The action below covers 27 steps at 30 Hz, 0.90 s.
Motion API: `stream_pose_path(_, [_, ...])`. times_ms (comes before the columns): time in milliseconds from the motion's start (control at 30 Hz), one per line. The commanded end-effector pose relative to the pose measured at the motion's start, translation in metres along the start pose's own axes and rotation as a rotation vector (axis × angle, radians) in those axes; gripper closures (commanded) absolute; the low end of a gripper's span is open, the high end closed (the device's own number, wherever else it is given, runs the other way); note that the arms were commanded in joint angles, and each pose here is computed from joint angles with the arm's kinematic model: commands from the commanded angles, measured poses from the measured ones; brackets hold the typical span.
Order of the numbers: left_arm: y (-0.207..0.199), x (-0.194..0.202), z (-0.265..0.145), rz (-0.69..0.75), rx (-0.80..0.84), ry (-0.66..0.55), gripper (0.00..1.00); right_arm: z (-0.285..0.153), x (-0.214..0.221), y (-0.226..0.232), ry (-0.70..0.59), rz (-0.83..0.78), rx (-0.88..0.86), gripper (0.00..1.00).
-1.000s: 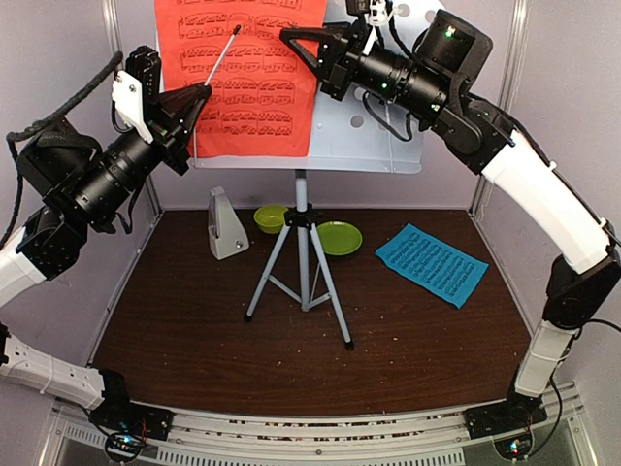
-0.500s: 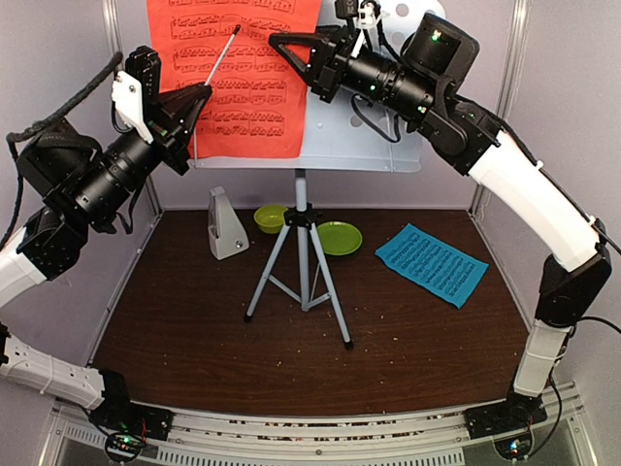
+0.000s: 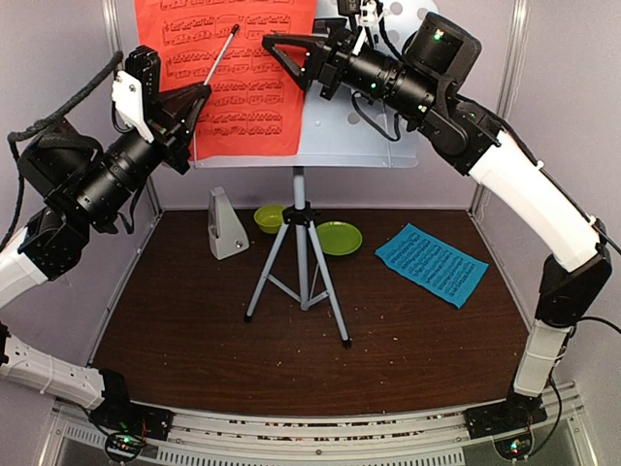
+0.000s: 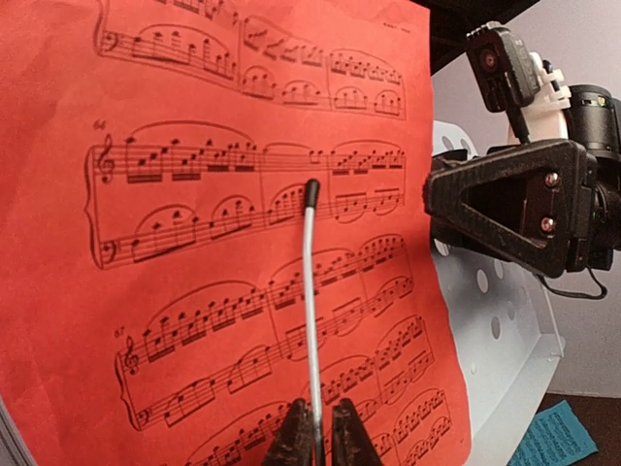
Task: Set up the instrument practice props
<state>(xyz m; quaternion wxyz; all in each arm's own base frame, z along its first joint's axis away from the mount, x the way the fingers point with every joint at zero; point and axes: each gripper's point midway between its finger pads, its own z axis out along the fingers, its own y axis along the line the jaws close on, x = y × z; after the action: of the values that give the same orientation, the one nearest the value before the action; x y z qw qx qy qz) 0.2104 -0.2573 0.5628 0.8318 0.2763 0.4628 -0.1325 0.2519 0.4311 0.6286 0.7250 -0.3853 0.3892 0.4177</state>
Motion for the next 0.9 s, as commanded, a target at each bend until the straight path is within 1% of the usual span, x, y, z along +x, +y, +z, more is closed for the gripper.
stream_pose_path(0, [0.004, -0.004, 0.002, -0.026, -0.02, -0.023, 0.86, -0.007, -0.017, -0.011, -0.032, -0.014, 0.056, 0.3])
stream_pose_path(67, [0.004, -0.004, 0.0, -0.029, -0.018, -0.024, 0.8, -0.008, -0.017, -0.012, -0.033, -0.013, 0.061, 0.25])
stream_pose_path(133, [0.003, -0.003, -0.001, -0.029, -0.013, -0.027, 0.7, -0.009, -0.016, -0.012, -0.032, -0.015, 0.065, 0.23])
stream_pose_path(333, [0.003, -0.005, -0.003, -0.033, 0.0, -0.023, 0.62, -0.011, -0.017, -0.012, -0.033, -0.019, 0.07, 0.22])
stream_pose_path(433, [0.003, -0.007, -0.003, -0.039, 0.01, -0.019, 0.53, -0.016, -0.02, -0.011, -0.038, -0.02, 0.071, 0.21])
stream_pose_path(533, [0.006, -0.014, -0.005, -0.049, 0.026, -0.013, 0.4, -0.021, -0.023, -0.011, -0.04, -0.027, 0.081, 0.18])
stream_pose_path(633, [0.008, -0.018, -0.009, -0.058, 0.038, 0.001, 0.32, -0.026, -0.025, -0.011, -0.042, -0.031, 0.096, 0.16])
stream_pose_path(733, [0.009, -0.018, -0.013, -0.06, 0.052, 0.017, 0.25, -0.031, -0.027, -0.012, -0.039, -0.032, 0.103, 0.1])
stream_pose_path(800, [0.01, -0.018, -0.015, -0.055, 0.053, 0.029, 0.21, -0.033, -0.027, -0.011, -0.036, -0.034, 0.106, 0.08])
stream_pose_path(833, [0.011, -0.018, -0.016, -0.054, 0.054, 0.035, 0.19, -0.035, -0.031, -0.011, -0.041, -0.036, 0.11, 0.08])
stream_pose_path(867, [0.013, -0.019, -0.018, -0.056, 0.056, 0.038, 0.18, -0.036, -0.024, -0.01, -0.027, -0.032, 0.109, 0.07])
